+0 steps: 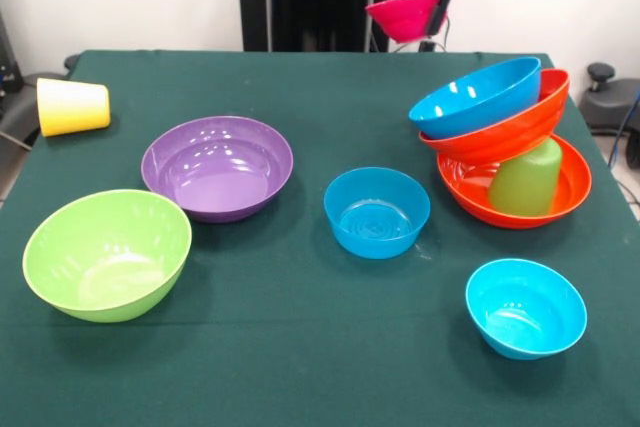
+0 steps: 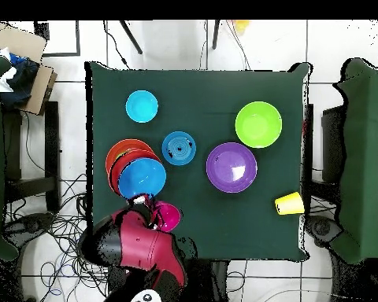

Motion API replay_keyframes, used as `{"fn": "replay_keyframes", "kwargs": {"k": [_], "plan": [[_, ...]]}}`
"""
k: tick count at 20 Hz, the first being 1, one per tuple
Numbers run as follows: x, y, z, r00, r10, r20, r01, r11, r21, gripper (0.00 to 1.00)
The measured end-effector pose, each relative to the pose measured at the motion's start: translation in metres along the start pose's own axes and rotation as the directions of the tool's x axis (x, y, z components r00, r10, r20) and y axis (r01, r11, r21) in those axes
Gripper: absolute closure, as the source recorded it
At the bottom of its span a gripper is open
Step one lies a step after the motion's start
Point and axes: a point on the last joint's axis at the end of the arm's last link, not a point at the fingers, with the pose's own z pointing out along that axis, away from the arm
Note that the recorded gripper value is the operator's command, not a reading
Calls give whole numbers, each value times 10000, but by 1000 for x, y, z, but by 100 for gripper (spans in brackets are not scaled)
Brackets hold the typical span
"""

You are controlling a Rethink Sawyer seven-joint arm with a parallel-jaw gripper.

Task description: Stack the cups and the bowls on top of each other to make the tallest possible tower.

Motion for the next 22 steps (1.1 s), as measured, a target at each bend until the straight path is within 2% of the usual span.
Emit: {"fn": "replay_keyframes", "kwargs": {"k": [7, 13, 22], "plan": [[-4, 26, -4, 9982, 509, 320, -500, 9984, -278, 100], [2, 46, -18, 9970, 764, 126, -761, 9967, -288, 100], [-1, 54, -34, 9940, 1082, -124, -1085, 9939, -217, 100]]}}
